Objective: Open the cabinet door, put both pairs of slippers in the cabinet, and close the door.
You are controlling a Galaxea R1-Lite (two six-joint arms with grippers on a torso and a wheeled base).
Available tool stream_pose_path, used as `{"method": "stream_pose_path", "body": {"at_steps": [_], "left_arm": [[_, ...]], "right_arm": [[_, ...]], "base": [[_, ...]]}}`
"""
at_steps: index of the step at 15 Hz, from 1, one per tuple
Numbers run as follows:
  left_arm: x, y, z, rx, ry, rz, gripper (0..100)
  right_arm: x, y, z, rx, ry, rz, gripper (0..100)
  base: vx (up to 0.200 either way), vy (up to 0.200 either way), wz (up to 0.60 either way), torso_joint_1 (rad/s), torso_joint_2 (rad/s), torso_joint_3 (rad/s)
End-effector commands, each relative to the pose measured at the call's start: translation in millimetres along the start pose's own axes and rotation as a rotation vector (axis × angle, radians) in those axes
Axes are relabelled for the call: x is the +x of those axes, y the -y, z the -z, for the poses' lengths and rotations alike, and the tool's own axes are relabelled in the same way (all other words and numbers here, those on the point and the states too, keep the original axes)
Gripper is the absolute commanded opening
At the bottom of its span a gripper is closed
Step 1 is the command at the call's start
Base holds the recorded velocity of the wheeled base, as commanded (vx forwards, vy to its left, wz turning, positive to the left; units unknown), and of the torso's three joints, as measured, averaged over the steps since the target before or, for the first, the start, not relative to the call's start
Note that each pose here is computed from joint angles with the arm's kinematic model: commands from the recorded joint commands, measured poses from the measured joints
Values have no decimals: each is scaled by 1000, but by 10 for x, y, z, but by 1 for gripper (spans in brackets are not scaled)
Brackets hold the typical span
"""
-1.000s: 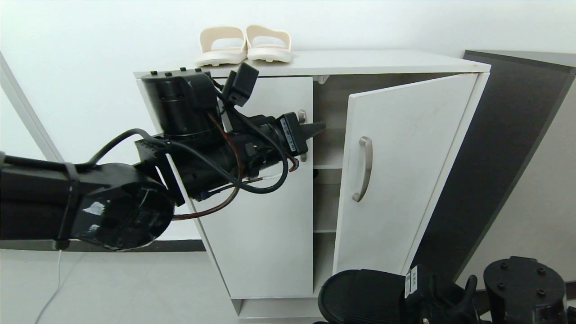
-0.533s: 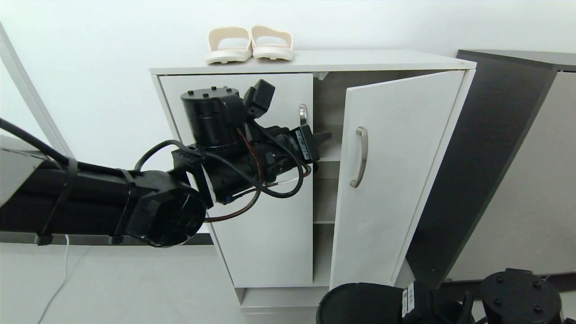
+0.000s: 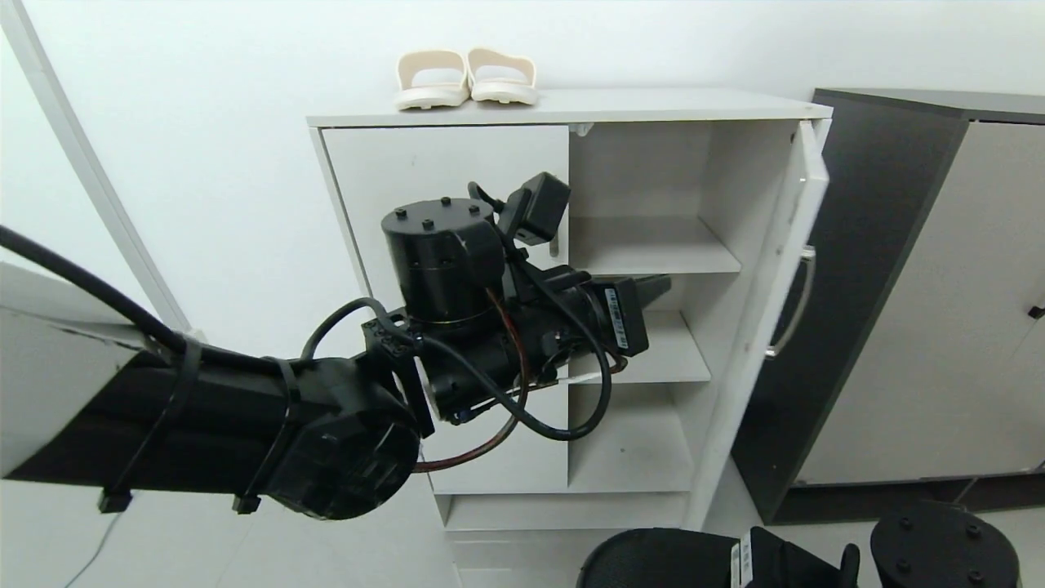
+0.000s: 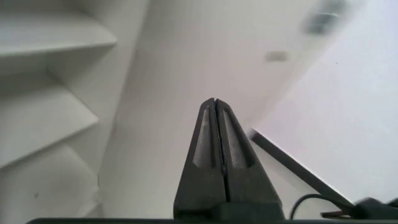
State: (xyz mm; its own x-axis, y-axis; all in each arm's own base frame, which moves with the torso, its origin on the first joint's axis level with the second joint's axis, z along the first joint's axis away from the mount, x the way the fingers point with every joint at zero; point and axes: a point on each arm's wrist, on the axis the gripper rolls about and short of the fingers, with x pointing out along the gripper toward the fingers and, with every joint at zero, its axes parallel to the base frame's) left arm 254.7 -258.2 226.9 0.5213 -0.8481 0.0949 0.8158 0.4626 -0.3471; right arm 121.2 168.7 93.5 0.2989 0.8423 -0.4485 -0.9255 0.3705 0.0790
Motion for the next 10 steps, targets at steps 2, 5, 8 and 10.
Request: {"method": "stream_pose_path", "body": {"at_steps": [2,5,8,10], "left_arm": [[-111,-114,-79,6,28,-64,0],[-358,-137,-280,18,100,-153,0],[-790,-152,-379,28,134,-243,0],[-1221,-137,-457,42,194,-360,0]], "right_arm": [[15,17,-8,3,2,3,0],[73,101,-41,18,5,39,0],[85,187,-107,31,30,89,0],[128,336,-215,45,59,247,0]], "base": [[0,0,0,0,0,0],[0,0,0,0,0,0],[0,0,0,0,0,0],[0,0,0,0,0,0]]}}
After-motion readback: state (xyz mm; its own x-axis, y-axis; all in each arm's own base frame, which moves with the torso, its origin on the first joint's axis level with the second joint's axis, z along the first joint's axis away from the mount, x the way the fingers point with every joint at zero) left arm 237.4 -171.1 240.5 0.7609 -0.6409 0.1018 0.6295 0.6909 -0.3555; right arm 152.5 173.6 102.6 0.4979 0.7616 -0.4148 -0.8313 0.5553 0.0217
